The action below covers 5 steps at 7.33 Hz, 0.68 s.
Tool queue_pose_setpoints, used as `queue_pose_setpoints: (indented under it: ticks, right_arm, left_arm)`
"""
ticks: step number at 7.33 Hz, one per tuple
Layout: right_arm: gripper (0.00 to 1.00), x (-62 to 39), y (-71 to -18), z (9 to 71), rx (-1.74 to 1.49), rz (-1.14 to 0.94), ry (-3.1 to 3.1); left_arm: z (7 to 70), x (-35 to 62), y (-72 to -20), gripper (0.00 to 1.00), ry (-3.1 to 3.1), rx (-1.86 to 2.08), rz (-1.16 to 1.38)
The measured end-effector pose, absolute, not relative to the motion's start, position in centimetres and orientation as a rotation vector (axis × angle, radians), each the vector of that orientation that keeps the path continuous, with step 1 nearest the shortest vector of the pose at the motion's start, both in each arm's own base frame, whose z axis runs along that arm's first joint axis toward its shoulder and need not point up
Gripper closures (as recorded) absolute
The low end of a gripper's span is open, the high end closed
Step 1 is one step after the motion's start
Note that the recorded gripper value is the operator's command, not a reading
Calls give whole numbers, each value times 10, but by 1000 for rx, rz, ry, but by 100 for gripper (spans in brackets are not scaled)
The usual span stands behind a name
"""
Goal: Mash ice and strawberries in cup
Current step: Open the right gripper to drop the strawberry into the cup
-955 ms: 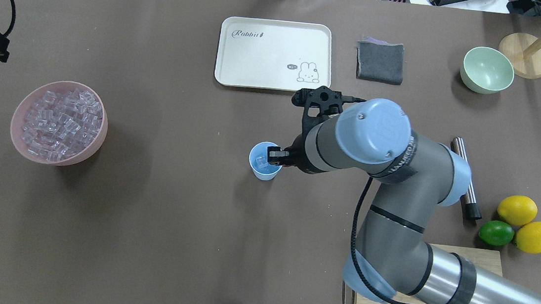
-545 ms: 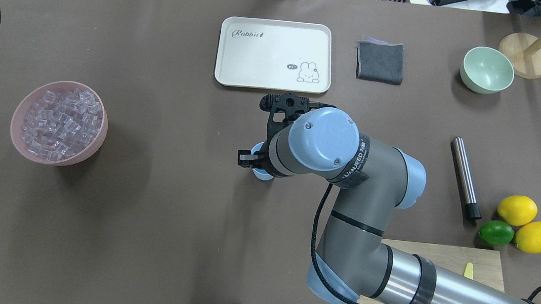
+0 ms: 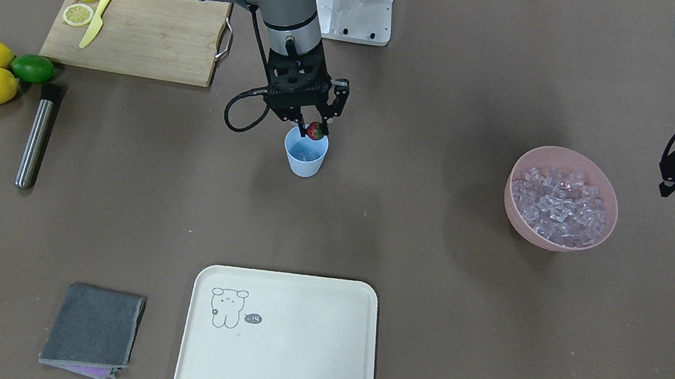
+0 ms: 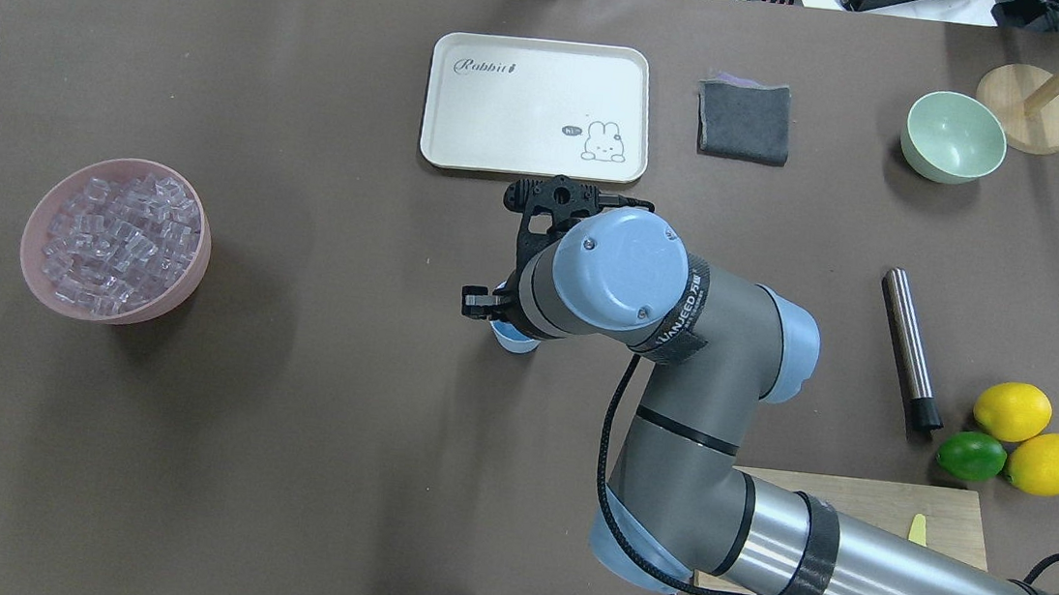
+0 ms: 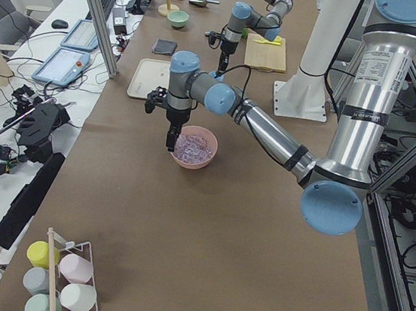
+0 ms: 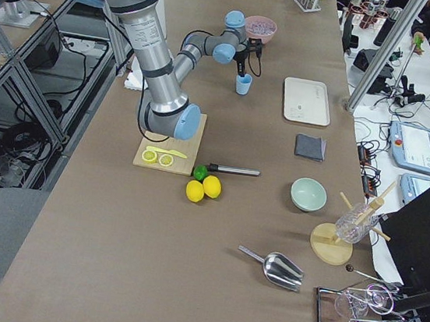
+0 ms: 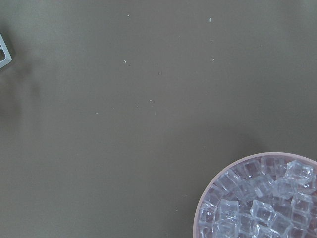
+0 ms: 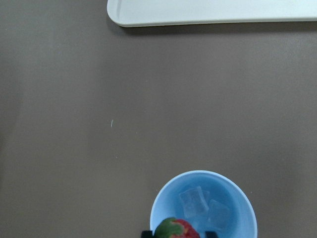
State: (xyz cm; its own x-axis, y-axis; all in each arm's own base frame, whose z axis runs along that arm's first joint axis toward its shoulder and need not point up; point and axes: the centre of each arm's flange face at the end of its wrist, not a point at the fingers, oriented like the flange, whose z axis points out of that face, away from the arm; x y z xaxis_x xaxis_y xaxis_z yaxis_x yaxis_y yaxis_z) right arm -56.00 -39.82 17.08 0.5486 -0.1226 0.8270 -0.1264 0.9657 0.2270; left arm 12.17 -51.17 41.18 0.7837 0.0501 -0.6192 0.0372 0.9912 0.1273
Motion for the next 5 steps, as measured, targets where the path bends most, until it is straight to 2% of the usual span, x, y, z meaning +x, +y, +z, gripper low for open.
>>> queue_pose_setpoints:
  ticks: [3,5]
  right_arm:
    - [0,-552,-406,171,274,19,-975]
    - [0,-497,-436,178,193,26,-963]
  left_arm:
    - [410,121,-510,2,701,120,5]
    - [407,108,-508,2,749,106,-8]
